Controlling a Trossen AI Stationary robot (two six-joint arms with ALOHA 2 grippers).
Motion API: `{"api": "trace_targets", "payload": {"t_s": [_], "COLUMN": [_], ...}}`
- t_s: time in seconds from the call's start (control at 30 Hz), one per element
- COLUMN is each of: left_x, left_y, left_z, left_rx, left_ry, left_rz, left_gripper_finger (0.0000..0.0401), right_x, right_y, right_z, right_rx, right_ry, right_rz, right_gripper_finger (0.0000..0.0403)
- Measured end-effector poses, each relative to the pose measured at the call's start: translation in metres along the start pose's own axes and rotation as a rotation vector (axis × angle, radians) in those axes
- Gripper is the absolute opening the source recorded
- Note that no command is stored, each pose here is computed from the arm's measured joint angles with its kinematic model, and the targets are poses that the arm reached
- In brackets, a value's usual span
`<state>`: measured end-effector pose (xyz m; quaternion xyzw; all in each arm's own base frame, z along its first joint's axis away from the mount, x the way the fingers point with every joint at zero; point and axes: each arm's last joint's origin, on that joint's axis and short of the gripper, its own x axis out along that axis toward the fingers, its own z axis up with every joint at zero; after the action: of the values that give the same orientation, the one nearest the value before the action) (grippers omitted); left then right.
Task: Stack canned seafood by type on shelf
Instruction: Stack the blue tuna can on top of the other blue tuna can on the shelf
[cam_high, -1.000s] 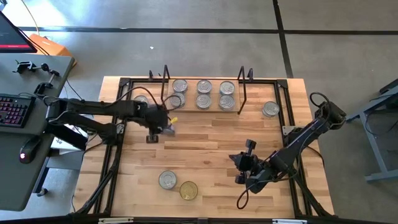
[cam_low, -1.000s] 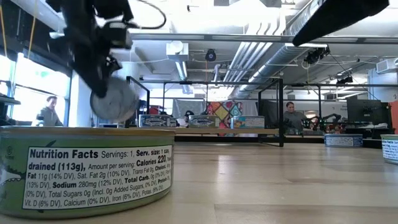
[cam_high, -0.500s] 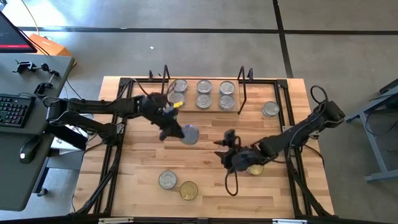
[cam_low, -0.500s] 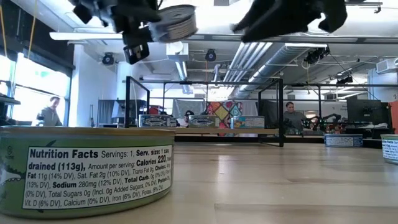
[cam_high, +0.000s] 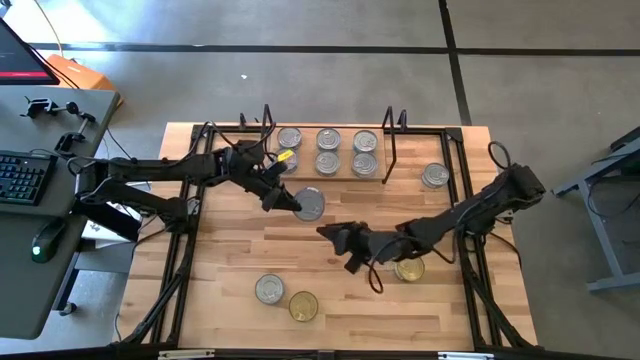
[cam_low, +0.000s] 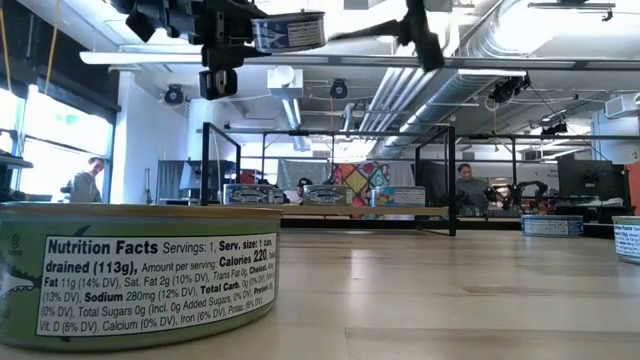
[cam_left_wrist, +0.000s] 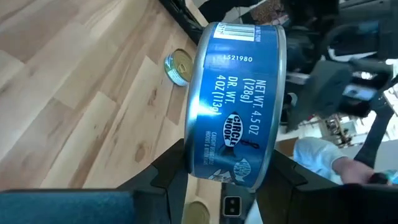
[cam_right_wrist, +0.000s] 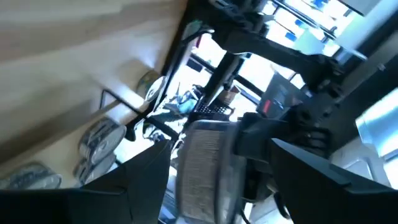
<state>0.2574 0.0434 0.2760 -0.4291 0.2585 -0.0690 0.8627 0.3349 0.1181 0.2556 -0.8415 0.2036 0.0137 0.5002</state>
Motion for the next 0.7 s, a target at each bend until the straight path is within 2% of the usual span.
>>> {"api": "trace_targets", "payload": {"t_s": [0.27,0.4,0.5,0.6,0.7], "left_x": [0.0,0.0,0.0,-0.001,-0.004], "left_y": [-0.003,-0.004,-0.006,-0.008,-0.004], "left_z": [0.003,0.003,0.005,0.008,0.013], "left_rx": [-0.02,-0.035,-0.015,0.003,0.051], "left_ry": [-0.03,-0.036,-0.047,-0.068,-0.099], "left_rz": [-0.028,-0.037,-0.054,-0.08,-0.074], "left_gripper_finger": [0.013,0.0131,0.0135,0.015,0.0175], "right_x": [0.026,0.031,0.035,0.036,0.036], "right_y": [0.006,0.002,0.003,0.004,0.004], "right_z": [-0.024,-0.034,-0.04,-0.044,-0.044], "right_rx": [-0.039,0.03,0.097,0.23,0.345], "right_ry": [0.042,0.058,0.06,0.061,0.061], "right_rz": [-0.016,-0.082,-0.089,-0.093,-0.084], "right_gripper_finger": [0.0256,0.0225,0.0177,0.0121,0.012]}}
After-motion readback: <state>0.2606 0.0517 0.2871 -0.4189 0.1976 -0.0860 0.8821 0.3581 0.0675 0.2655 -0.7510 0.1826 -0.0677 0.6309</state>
